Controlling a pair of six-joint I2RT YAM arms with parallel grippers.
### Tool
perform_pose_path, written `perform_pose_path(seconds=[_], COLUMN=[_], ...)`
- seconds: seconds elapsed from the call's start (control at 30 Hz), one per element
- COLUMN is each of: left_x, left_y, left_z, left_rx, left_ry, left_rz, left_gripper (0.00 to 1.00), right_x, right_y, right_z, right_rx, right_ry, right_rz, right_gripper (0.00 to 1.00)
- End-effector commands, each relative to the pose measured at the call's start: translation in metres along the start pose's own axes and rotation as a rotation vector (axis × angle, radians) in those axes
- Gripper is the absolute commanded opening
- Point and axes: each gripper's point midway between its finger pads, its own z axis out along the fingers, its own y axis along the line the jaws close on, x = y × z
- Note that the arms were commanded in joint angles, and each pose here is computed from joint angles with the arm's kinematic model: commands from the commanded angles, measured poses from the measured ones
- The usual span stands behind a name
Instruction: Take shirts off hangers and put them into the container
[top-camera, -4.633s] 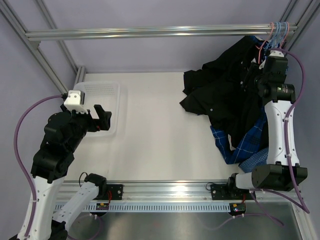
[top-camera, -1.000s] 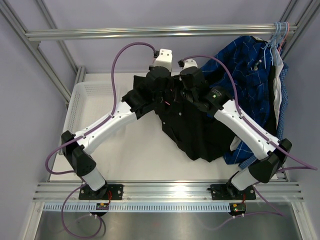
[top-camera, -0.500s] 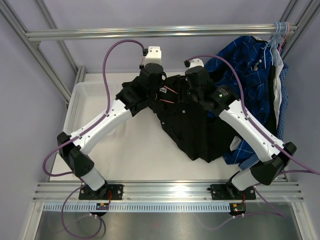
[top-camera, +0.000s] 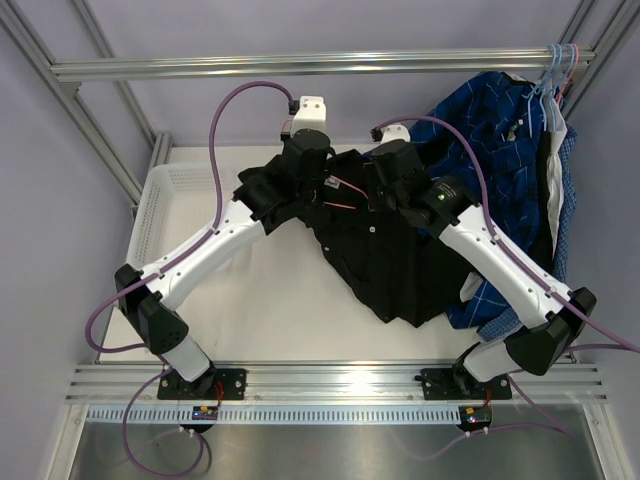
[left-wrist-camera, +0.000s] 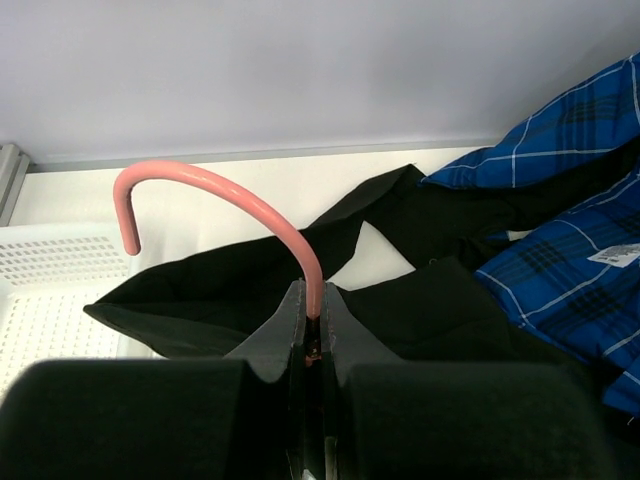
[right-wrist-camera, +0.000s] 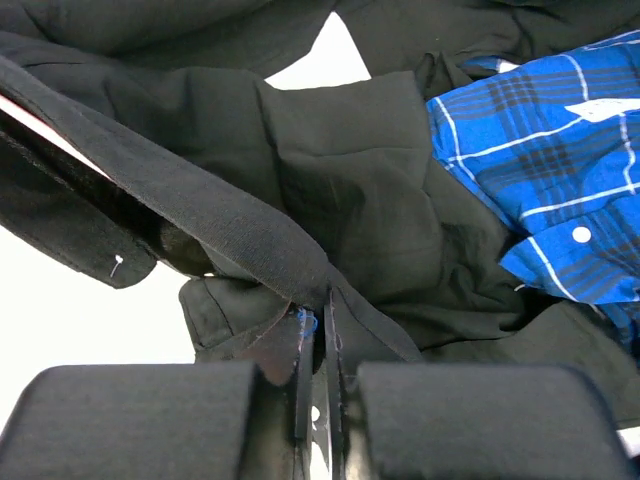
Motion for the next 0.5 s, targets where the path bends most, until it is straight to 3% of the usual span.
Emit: perform_pose_path(seconds=[0.0,0.47], left_x=[-0.044,-0.066], left_y=[0.031,0.086], left_z=[-0.018,-0.033], left_rx=[-0.072,-0.133], left_ry=[-0.097,-0.133], left_rz=[-0.057,-0.128], left_gripper=[0.00,0.00], right_x=[-0.013,0.032], right_y=[-0.032,-0.090], right_z=[-0.017,-0.021], right_rx=[0.093,0.080], right_ry=[-0.061,-0.011], right_rz=[0.000,0.100], right_gripper=[0.01,0.00])
